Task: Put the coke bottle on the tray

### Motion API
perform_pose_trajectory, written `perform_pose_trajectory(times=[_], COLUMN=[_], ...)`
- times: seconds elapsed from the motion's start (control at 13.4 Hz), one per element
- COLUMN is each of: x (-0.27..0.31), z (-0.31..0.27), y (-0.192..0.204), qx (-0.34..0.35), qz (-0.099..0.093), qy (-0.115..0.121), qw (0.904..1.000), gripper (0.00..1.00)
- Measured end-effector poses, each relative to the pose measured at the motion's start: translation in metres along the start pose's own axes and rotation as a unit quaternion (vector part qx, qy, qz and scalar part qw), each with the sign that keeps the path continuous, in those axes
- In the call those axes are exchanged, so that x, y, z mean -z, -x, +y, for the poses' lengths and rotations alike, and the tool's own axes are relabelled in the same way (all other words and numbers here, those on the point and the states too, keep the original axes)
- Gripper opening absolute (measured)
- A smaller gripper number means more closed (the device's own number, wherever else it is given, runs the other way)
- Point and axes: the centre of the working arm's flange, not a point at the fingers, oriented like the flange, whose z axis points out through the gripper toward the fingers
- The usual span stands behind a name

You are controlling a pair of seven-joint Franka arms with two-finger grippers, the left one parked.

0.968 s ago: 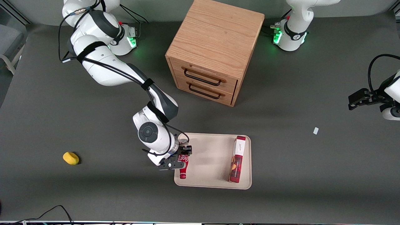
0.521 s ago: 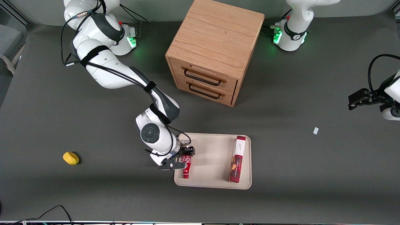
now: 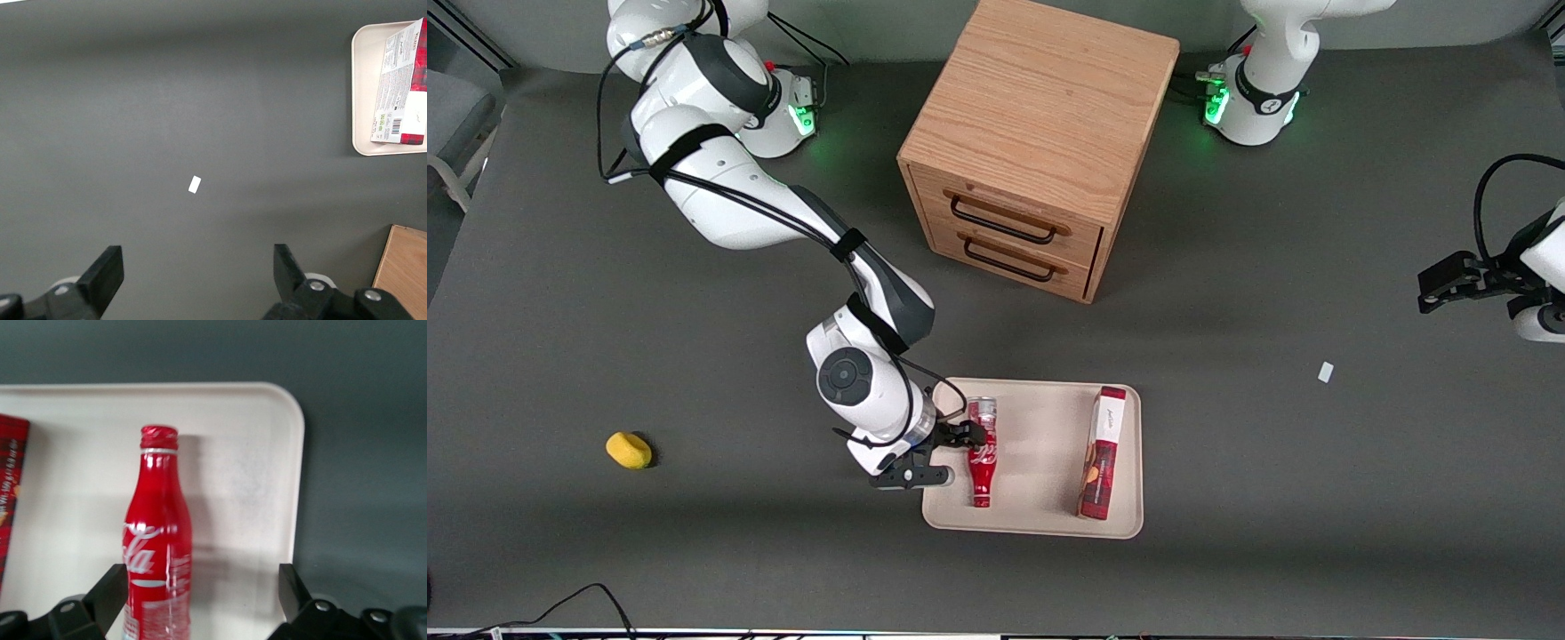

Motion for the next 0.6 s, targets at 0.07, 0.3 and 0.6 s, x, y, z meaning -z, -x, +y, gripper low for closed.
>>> perform_pose_trajectory(times=[0.07,0.3,0.6], x=[0.019,0.111,0.211], z=[0.003,0.044,0.124], y=[-0.006,-0.032,-0.025], qx=[-0.002,-0.027,-0.005], qz=[-0.001,0.002,0.006], qy=[0.008,0.039,0.097], qw=[1.0,0.9989,0.9953], gripper=[1.0,1.0,1.0])
